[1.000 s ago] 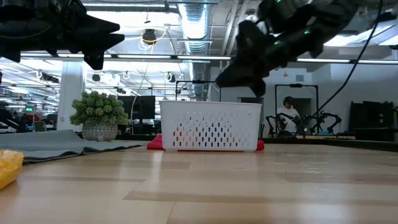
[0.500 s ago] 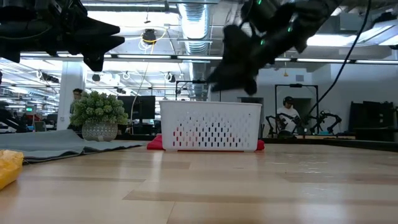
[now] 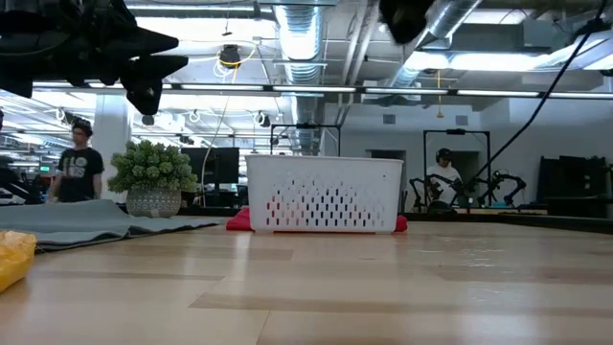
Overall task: Pick and placing Produce into tupperware
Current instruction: Put the yellow corn into the white bin
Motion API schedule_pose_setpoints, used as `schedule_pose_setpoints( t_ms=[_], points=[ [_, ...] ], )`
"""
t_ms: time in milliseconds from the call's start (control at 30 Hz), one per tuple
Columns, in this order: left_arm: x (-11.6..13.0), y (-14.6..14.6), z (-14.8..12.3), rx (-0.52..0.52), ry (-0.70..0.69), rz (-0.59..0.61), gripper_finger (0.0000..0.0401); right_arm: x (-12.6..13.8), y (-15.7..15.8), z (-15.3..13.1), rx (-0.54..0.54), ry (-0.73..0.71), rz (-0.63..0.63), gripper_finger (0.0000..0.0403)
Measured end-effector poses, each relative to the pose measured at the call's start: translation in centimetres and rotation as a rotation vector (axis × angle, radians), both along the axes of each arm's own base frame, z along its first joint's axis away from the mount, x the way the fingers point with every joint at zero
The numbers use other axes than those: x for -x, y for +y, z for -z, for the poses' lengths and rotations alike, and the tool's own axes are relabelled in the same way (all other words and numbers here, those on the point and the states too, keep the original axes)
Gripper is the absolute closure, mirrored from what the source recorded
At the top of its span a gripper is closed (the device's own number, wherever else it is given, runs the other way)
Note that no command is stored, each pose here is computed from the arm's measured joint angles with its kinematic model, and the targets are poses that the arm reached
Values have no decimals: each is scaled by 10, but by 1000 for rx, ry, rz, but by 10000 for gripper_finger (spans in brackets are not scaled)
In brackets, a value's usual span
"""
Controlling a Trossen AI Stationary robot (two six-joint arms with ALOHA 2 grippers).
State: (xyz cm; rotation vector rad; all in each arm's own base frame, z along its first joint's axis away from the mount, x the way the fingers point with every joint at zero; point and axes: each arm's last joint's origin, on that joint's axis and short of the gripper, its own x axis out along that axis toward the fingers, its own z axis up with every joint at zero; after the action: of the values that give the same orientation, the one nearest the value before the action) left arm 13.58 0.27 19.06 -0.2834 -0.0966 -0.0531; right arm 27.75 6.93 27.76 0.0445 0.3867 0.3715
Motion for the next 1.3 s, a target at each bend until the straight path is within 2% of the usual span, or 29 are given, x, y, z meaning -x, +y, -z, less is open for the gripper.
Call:
schedule_pose_setpoints(
  t_ms=[200,467,600,733,1067,1300],
  points=[
    [0,0,1,0,7,14,280,18,32,-9,0,-34,-124,261],
    [0,-2,1,-21,10,70,280,41,41,0,-15,-73,-187,291],
    [0,-2,1,-54,6,67,280,56,34,4,-29,-84,-180,296],
    [0,-2,1,-70,3,65,280,75,24,9,-46,-104,-114,296],
    [0,-2,0,-73,-10,72,280,125,3,24,-83,-326,-25,296],
    [-1,-12,-13,-20,-37,232,280,141,2,39,-74,-485,-31,296]
  ],
)
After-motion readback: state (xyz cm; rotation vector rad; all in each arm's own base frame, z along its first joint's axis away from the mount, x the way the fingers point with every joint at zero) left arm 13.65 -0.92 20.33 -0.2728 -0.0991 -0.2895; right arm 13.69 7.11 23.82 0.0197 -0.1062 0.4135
